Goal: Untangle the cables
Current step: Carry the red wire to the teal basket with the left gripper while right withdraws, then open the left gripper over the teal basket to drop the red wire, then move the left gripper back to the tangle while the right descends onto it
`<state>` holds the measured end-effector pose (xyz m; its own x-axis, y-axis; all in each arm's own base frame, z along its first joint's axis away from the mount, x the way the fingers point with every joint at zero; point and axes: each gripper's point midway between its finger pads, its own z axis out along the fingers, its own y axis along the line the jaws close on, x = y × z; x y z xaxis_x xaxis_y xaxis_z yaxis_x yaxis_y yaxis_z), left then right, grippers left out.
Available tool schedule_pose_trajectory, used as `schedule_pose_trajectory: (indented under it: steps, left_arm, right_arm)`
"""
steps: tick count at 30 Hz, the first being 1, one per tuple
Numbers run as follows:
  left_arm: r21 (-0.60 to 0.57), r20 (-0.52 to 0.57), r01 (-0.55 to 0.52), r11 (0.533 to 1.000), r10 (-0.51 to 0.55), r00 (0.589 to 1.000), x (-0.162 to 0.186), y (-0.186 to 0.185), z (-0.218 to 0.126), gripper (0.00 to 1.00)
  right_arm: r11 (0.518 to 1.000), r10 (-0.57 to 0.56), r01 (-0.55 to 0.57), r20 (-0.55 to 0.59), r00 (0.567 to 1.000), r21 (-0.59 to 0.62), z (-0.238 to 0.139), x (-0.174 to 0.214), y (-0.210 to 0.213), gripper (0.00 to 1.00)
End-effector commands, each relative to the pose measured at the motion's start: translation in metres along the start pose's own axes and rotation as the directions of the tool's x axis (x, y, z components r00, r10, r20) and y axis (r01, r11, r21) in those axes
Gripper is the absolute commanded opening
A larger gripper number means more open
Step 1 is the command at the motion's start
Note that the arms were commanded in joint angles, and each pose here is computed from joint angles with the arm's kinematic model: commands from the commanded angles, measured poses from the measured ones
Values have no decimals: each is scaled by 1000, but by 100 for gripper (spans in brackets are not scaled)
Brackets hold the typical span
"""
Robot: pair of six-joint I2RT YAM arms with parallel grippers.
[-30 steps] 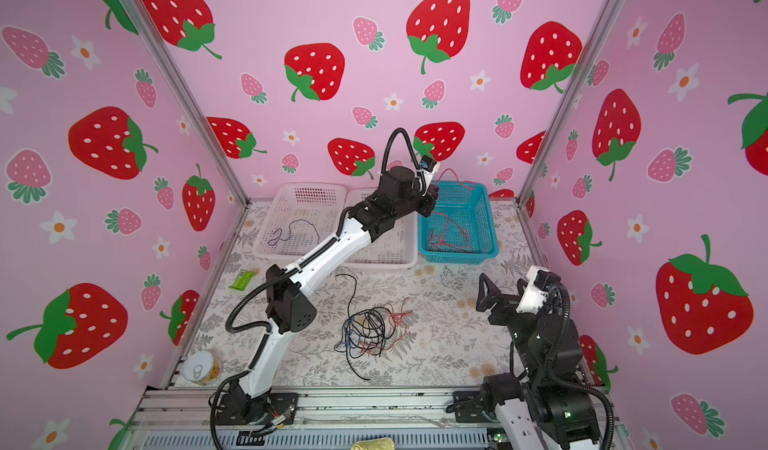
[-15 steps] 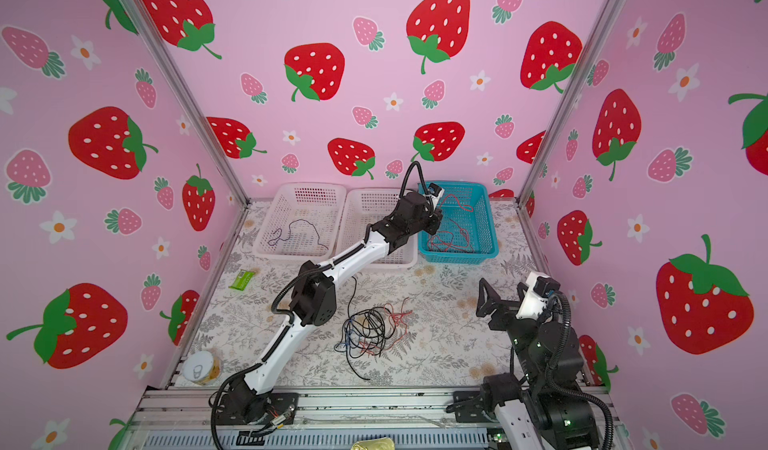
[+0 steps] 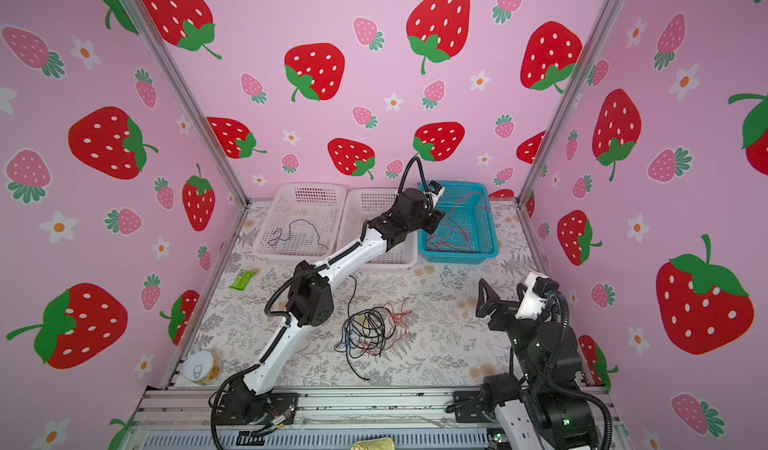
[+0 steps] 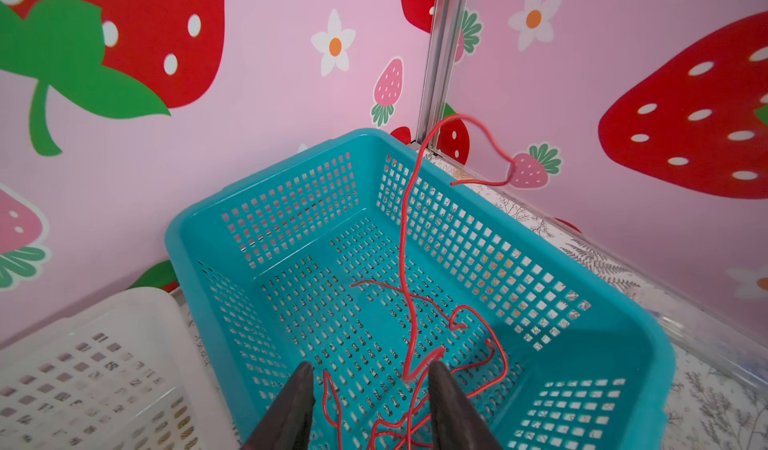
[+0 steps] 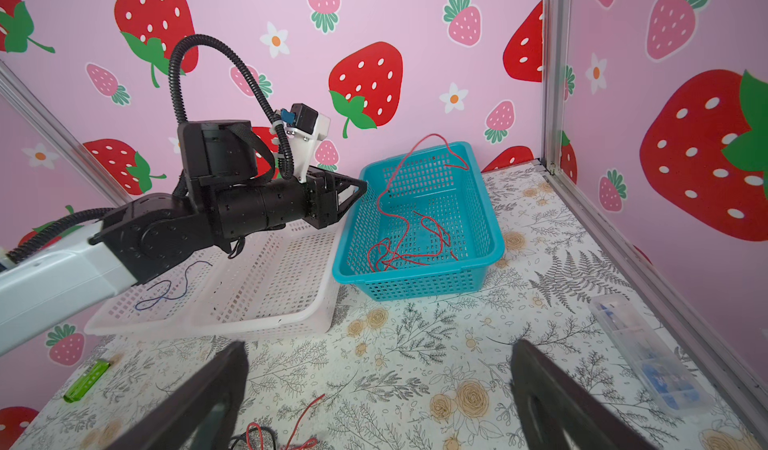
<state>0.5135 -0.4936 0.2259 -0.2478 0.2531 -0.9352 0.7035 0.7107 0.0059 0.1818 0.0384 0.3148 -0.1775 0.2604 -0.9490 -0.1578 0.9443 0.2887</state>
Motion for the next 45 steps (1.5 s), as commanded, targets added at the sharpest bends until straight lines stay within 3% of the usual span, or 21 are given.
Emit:
schedule_pose_trajectory:
  steps: [1,5,10,16,21,27,32,38,42,45]
  left_arm:
    - [-19,49,-21,1000,22,999,-42,6,-29,51]
    - [-34,40,106,994,-104,994,-47,28,-40,51]
    - [9,75,319,948,-319,945,-69,56,-67,51]
    - [32,162,298,954,-299,940,-98,59,-122,58]
    - [-4,219,282,959,-275,936,-97,60,-171,63]
    - [-103,167,310,945,-291,942,-58,68,-211,66]
    - [-172,107,306,936,-291,951,-23,70,-249,69]
    - [-279,61,395,875,-395,917,25,75,-309,70]
    - [-285,27,403,870,-413,910,60,67,-346,70]
    - [-296,1,373,879,-390,921,81,64,-370,70]
  right_arm:
    - [1000,-1,1,9,1000,7,-2,1,-2,99]
    - [1000,-2,2,5,1000,10,-1,2,-3,99]
    - [999,4,-3,-11,1000,32,3,3,-6,99]
    - [1000,13,-11,-81,997,24,17,2,1,99]
    - [1000,6,-13,-303,953,-23,46,34,13,100]
    - [988,64,-107,-336,940,-110,63,46,32,100]
    - [980,60,-139,-453,889,-142,80,89,47,98]
    - [977,-36,-85,-540,841,-197,89,141,91,98]
    - [972,-58,-86,-578,814,-218,92,171,109,97]
    - [962,-52,-127,-618,785,-243,90,196,115,89]
